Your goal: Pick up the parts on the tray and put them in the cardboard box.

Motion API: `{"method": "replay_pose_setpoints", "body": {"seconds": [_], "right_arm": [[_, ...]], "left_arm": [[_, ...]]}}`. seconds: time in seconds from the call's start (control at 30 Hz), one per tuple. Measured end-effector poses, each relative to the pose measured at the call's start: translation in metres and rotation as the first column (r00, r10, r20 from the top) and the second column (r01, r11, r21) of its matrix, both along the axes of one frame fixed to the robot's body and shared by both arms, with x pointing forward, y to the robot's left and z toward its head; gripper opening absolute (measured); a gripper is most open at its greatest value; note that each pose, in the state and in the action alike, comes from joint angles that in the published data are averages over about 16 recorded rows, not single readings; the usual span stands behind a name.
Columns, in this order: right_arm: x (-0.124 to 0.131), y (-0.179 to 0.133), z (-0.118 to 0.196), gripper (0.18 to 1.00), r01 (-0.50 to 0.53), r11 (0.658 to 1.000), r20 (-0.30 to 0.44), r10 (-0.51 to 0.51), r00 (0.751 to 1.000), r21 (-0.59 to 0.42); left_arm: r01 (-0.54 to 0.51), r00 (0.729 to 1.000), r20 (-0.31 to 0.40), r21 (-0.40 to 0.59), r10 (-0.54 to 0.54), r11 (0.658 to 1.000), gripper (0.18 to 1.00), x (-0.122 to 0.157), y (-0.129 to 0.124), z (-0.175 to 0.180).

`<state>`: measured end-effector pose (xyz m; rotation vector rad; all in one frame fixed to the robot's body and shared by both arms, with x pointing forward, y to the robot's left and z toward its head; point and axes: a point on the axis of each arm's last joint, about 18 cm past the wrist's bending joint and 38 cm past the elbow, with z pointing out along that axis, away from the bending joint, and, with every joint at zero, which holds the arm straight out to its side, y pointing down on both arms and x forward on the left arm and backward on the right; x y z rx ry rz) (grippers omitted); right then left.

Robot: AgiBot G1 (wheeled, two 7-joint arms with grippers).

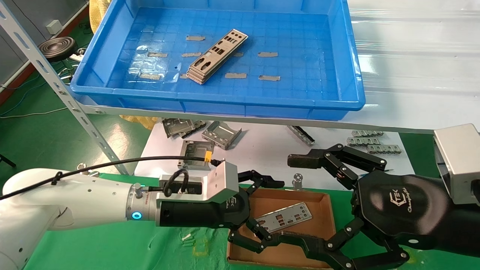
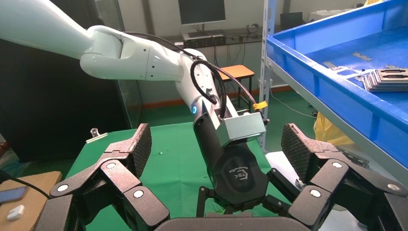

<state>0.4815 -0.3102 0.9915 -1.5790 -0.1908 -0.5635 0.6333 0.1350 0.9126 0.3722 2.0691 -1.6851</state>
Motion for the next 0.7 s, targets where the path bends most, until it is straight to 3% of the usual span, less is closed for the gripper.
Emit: {"method": "replay_pose_setpoints", "body": {"seconds": [0.3, 0.7], "right_arm": [[0.0, 0.0, 0.0, 1.001, 0.0, 1.0, 0.0, 0.0, 1.0, 0.0], [0.0, 0.0, 0.0, 1.001, 0.0, 1.0, 0.0, 0.0, 1.0, 0.0]], "left_arm": [[-0.014, 1.0, 0.004, -0.026, 0.014, 1.0, 0.997, -0.005, 0.014, 0.005], [-0.029, 1.0, -0.012, -0.104, 0.028, 0.994, 1.001, -0.026, 0.054, 0.022]]}}
